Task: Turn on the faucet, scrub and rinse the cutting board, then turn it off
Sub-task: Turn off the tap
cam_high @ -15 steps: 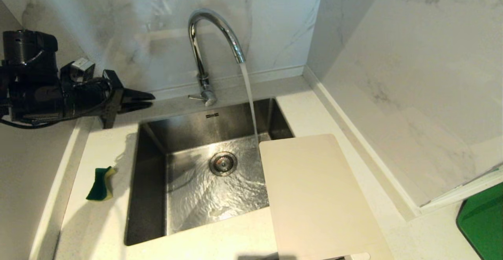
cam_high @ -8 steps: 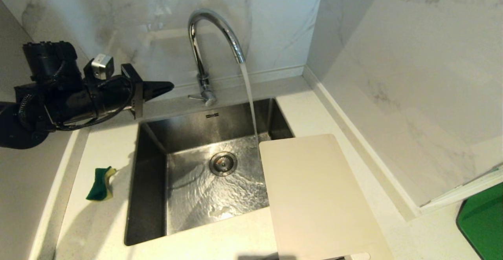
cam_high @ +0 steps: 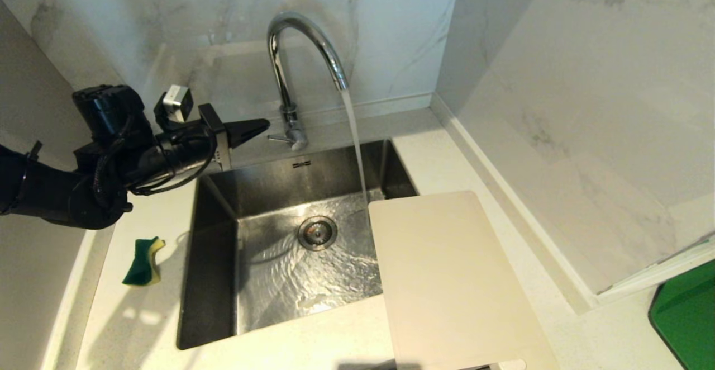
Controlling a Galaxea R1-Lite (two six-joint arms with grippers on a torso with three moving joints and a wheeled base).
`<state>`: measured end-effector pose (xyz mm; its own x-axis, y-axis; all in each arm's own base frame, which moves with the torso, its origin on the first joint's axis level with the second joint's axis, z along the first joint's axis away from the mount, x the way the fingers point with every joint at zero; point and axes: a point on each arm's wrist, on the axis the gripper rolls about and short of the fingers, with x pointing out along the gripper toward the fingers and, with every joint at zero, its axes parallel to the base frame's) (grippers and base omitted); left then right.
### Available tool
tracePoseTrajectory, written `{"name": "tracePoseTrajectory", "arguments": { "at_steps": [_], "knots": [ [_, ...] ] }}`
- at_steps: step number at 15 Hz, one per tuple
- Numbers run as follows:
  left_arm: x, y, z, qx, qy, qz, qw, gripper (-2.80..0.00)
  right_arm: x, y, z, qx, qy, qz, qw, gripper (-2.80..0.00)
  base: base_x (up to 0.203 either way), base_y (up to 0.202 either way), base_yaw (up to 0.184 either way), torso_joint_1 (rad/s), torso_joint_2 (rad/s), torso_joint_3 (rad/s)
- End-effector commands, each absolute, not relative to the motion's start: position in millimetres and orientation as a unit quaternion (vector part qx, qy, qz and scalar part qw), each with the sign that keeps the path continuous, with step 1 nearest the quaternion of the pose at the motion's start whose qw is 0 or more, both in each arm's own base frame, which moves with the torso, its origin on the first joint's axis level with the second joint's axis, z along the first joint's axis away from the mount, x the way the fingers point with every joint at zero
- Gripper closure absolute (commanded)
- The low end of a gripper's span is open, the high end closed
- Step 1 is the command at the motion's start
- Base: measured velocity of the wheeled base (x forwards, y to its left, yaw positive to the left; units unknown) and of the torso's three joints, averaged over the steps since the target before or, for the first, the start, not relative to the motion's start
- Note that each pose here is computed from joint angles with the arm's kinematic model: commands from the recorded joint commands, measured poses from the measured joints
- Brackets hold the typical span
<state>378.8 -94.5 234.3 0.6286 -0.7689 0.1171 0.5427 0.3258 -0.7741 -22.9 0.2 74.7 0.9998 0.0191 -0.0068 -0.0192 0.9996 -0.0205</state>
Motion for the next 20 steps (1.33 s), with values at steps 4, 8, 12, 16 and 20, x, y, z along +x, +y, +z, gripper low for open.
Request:
{"name": "tracePoseTrajectory", "arguments": {
  "at_steps": [4, 8, 12, 16, 20],
  "knots": [
    [407, -102, 208, -0.401, 0.123, -0.431, 0.799, 0.00, -23, 0, 75, -0.010, 0.004, 0.010, 1.000, 0.00, 0.000, 0.000, 0.000, 0.000, 0.00, 0.000],
    [427, -106, 192, -0.374, 0.115, -0.439, 0.809, 0.00, -23, 0, 75, -0.010, 0.004, 0.010, 1.000, 0.00, 0.000, 0.000, 0.000, 0.000, 0.00, 0.000],
    [442, -109, 176, -0.344, 0.107, -0.435, 0.825, 0.00, -23, 0, 75, -0.010, 0.004, 0.010, 1.000, 0.00, 0.000, 0.000, 0.000, 0.000, 0.00, 0.000],
    [455, -115, 174, -0.294, 0.082, -0.414, 0.858, 0.00, -23, 0, 75, -0.010, 0.004, 0.010, 1.000, 0.00, 0.000, 0.000, 0.000, 0.000, 0.00, 0.000],
    [465, -121, 171, -0.276, 0.073, -0.401, 0.871, 0.00, -23, 0, 75, -0.010, 0.004, 0.010, 1.000, 0.00, 0.000, 0.000, 0.000, 0.000, 0.00, 0.000]
  ]
}}
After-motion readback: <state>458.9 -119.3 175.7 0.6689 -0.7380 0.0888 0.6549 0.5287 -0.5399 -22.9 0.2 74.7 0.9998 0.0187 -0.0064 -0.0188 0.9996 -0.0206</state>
